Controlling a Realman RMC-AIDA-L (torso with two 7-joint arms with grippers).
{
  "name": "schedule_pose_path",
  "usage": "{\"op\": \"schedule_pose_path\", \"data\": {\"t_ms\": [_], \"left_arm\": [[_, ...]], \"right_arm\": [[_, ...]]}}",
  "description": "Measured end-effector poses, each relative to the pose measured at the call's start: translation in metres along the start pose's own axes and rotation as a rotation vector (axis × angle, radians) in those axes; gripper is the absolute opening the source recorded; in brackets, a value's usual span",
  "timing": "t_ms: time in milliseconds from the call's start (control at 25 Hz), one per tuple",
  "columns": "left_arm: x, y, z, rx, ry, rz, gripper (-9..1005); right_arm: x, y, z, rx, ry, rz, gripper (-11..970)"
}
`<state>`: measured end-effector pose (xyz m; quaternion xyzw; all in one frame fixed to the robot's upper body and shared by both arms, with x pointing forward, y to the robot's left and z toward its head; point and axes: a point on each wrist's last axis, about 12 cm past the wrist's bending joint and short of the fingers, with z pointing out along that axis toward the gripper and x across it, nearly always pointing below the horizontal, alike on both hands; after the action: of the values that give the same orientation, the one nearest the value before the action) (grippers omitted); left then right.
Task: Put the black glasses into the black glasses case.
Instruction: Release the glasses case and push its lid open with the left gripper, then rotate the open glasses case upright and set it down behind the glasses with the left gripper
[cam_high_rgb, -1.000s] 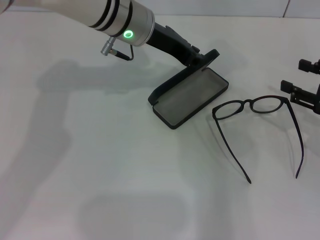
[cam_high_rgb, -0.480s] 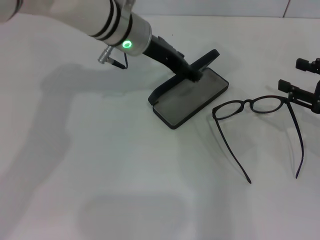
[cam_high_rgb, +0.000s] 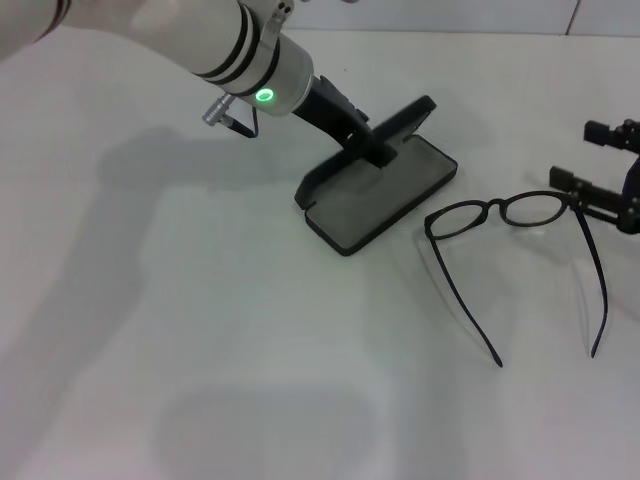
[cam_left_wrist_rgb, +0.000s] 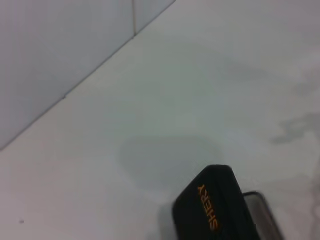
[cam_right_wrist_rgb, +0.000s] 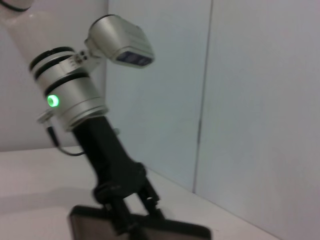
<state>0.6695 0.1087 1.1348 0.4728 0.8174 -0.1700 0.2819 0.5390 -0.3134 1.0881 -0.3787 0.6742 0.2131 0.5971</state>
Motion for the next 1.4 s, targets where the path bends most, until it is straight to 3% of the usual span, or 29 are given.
{"op": "schedule_pose_path", "data": {"t_ms": [240, 520, 920, 1400], "left_arm": [[0.001, 0.002, 0.001, -0.026, 0.011, 0.026, 553], [-0.005, -0.003, 0.005, -0.020, 0.047, 0.147, 397], [-0.027, -0.012, 0.010, -0.023, 0.022, 0.366, 152], [-0.025, -0.009, 0.013, -0.078, -0.100, 0.589, 109]], "right_arm": [[0.000, 0.020, -0.011, -0.120, -0.070, -0.094, 665], [0.005, 0.034, -0.015, -0.231, -0.052, -0.127, 665], [0.012, 0.037, -0.016, -0.236, -0.027, -0.107, 665], [0.017, 0.034, -0.018, -0.207, -0.003, -0.104, 664]]}}
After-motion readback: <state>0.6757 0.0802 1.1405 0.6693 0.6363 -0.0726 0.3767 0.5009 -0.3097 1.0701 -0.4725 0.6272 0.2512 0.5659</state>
